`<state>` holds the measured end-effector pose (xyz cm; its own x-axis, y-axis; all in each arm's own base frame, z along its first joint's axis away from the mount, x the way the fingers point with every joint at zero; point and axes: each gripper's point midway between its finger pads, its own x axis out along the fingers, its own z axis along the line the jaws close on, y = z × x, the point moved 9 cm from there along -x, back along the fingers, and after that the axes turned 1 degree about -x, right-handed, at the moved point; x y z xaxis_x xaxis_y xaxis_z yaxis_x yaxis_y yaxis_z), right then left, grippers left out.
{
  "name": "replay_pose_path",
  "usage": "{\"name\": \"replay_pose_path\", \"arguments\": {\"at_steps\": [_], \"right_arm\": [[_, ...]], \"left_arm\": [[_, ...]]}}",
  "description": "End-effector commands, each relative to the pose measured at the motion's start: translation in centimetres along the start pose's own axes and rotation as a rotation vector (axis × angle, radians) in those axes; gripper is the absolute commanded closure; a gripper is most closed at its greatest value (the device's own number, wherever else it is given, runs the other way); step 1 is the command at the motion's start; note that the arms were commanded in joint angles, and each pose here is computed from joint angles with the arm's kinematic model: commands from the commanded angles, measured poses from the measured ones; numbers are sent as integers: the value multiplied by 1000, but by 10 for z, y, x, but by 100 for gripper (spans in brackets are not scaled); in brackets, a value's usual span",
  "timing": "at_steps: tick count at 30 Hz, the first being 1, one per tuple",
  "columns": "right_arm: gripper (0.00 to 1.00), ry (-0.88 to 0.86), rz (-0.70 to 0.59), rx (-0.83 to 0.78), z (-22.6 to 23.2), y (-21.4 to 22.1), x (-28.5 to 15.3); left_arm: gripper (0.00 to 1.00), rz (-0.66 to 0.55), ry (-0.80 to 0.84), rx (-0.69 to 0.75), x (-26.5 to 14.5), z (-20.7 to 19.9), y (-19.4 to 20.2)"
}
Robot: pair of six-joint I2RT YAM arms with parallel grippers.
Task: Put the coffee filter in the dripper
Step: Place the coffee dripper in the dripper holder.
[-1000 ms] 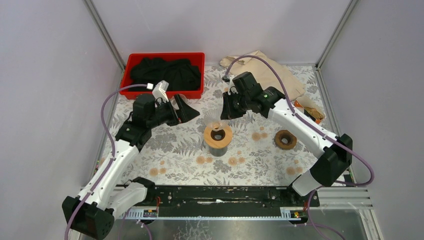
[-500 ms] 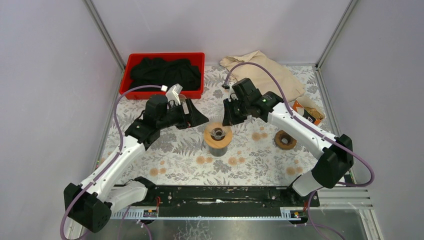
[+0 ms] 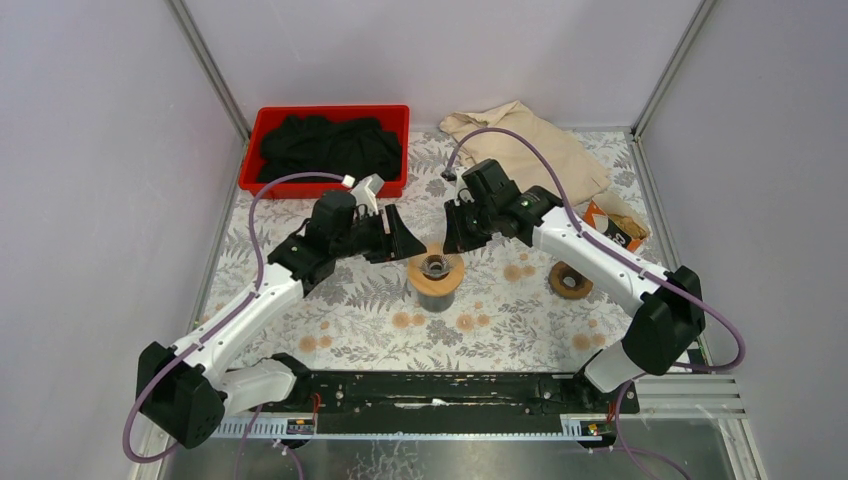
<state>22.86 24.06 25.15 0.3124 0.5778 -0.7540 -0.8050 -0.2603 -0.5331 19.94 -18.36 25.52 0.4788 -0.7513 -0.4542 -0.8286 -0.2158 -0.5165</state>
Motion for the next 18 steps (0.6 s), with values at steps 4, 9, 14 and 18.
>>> {"name": "replay_pose_path", "arguments": {"at_steps": [4,9,14,18], "right_arm": [[95,-44,-28,-42,5,-3,1],[84,-62,-42,-50,8,-4,-4],[75,-67,-58,-53,10,-6,-11],[72,-71,-83,-56,12,-7,-19]], "left_arm": [[42,-24,13,37,6,-5,-2],[49,-14,-13,47,6,-5,-1],[50,-13,-34,56,6,-5,0],[51,-8,-36,59,6,-5,1]]}}
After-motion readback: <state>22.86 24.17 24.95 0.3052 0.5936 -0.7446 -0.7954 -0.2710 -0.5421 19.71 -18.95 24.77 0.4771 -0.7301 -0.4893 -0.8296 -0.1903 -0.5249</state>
